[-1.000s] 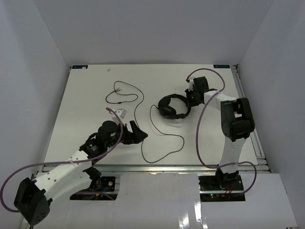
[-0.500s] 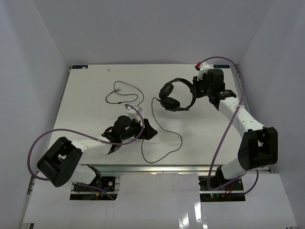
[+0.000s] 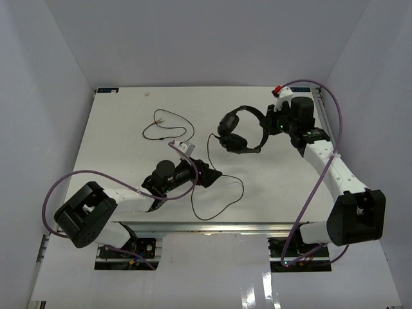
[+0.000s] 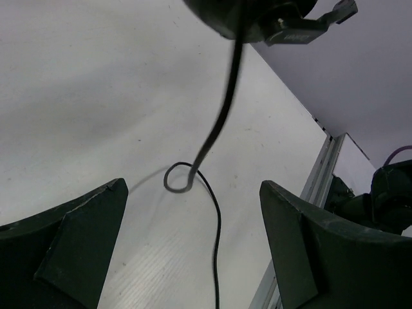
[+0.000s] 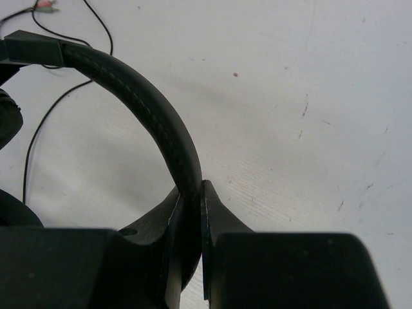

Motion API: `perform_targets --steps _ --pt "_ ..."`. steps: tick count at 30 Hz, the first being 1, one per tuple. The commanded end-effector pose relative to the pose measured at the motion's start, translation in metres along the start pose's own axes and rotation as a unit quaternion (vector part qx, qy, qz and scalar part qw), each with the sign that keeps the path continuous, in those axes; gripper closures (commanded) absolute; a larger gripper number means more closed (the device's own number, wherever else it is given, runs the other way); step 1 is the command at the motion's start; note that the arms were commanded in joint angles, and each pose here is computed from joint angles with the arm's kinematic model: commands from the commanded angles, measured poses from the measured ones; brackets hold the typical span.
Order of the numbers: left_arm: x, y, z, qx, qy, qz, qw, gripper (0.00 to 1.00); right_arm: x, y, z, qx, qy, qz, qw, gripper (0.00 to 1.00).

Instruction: Wrap the headphones

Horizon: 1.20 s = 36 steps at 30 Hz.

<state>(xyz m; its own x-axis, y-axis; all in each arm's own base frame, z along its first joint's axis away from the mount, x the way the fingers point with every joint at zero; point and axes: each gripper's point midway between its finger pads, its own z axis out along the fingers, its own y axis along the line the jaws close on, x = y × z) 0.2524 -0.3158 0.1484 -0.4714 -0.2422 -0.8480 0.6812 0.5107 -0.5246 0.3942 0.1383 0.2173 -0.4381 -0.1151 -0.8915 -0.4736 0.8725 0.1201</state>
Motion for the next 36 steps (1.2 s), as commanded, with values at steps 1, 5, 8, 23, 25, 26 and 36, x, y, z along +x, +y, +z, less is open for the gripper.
perform_targets --steps 1,5,8,23,25,26,36 --pt "-0.004 -0.005 -0.017 0.007 -0.024 0.018 1.000 0.06 -0.032 0.014 -0.012 -0.064 -0.080 0.001 0.995 0.92" --pt "-0.014 0.000 -0.009 -0.008 -0.038 0.027 0.999 0.07 -0.044 0.015 -0.017 -0.058 -0.089 0.019 0.994 0.92" --pt "-0.025 0.005 0.002 -0.022 -0.058 0.030 0.998 0.08 -0.051 0.014 -0.023 -0.049 -0.100 0.023 0.994 0.92" --pt "0.005 -0.025 0.039 0.045 -0.049 0.018 0.998 0.43 -0.053 0.010 -0.039 -0.015 -0.101 0.079 0.992 0.92" --pt "0.011 -0.025 0.045 0.048 -0.046 0.014 0.998 0.46 -0.065 0.016 -0.044 -0.027 -0.110 0.088 0.990 0.92" --pt "0.015 -0.024 0.049 0.051 -0.047 0.009 0.998 0.46 -0.069 0.019 -0.045 -0.032 -0.110 0.100 0.988 0.92" --pt "0.027 -0.032 0.078 0.075 -0.067 -0.022 0.995 0.47 -0.111 0.029 -0.063 -0.057 -0.136 0.156 0.977 0.92"
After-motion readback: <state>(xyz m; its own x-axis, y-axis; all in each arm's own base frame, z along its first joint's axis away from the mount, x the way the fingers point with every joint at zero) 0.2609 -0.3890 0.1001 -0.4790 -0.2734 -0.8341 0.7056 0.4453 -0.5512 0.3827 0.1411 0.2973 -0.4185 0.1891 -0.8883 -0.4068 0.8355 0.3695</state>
